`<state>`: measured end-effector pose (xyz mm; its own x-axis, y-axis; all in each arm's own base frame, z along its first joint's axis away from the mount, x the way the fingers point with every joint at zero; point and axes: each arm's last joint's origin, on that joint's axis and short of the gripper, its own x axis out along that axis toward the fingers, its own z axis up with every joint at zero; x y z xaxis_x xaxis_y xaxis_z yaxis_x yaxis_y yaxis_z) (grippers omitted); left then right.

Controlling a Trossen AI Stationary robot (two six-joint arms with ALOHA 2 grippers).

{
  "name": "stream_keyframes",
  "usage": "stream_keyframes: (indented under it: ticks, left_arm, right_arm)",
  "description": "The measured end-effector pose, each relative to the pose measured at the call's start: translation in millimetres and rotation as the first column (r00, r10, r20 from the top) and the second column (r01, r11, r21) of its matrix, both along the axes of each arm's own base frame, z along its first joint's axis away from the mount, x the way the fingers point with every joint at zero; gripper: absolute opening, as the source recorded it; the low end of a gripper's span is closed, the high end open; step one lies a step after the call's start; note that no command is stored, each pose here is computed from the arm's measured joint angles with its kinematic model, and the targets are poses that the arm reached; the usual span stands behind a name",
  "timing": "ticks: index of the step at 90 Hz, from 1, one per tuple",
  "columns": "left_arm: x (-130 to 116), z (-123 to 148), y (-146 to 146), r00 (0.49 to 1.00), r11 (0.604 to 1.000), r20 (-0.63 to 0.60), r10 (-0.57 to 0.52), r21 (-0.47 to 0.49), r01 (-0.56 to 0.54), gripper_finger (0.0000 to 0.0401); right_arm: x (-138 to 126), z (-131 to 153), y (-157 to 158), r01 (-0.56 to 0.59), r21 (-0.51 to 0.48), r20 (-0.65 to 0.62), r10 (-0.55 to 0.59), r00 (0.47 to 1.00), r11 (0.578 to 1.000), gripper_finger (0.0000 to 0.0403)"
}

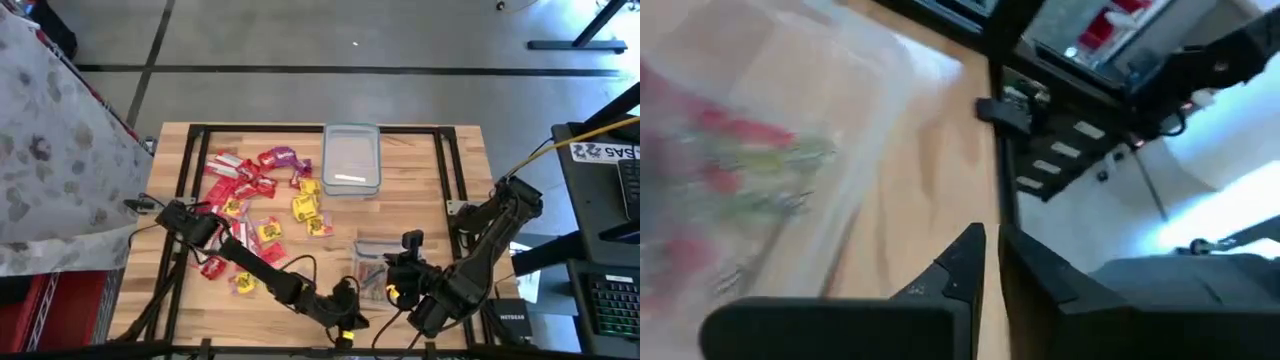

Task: Sort candy
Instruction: Close the square transparent food container

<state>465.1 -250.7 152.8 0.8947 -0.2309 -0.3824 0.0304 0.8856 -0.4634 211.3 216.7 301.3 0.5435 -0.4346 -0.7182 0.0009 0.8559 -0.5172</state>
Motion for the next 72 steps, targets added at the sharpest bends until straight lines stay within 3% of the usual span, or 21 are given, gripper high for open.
stream_keyframes:
  ticks: [21, 48, 72]
  left_arm:
    - [14.5, -13.8, 15.4, 0.996, 0.995, -0.028, 0.085, -0.042, -0.086, 0.0017]
    - [23.6, -17.5, 39.7, 0.976, 0.977, -0.039, 0.214, -0.001, -0.214, 0.0017]
    - [28.2, -17.7, 52.0, 0.961, 0.961, -0.029, 0.276, 0.014, -0.276, 0.0017]
  right_arm:
    - [-0.2, -0.9, 1.3, -0.017, 0.028, -0.039, 0.018, 0.999, 0.999, 0.0004]
    - [-0.3, -0.9, 1.4, -0.032, 0.022, -0.053, 0.033, 0.998, 0.999, 0.0004]
    - [-2.9, -8.2, 0.9, 0.045, 0.09, -0.079, -0.038, 0.996, 0.995, 0.0004]
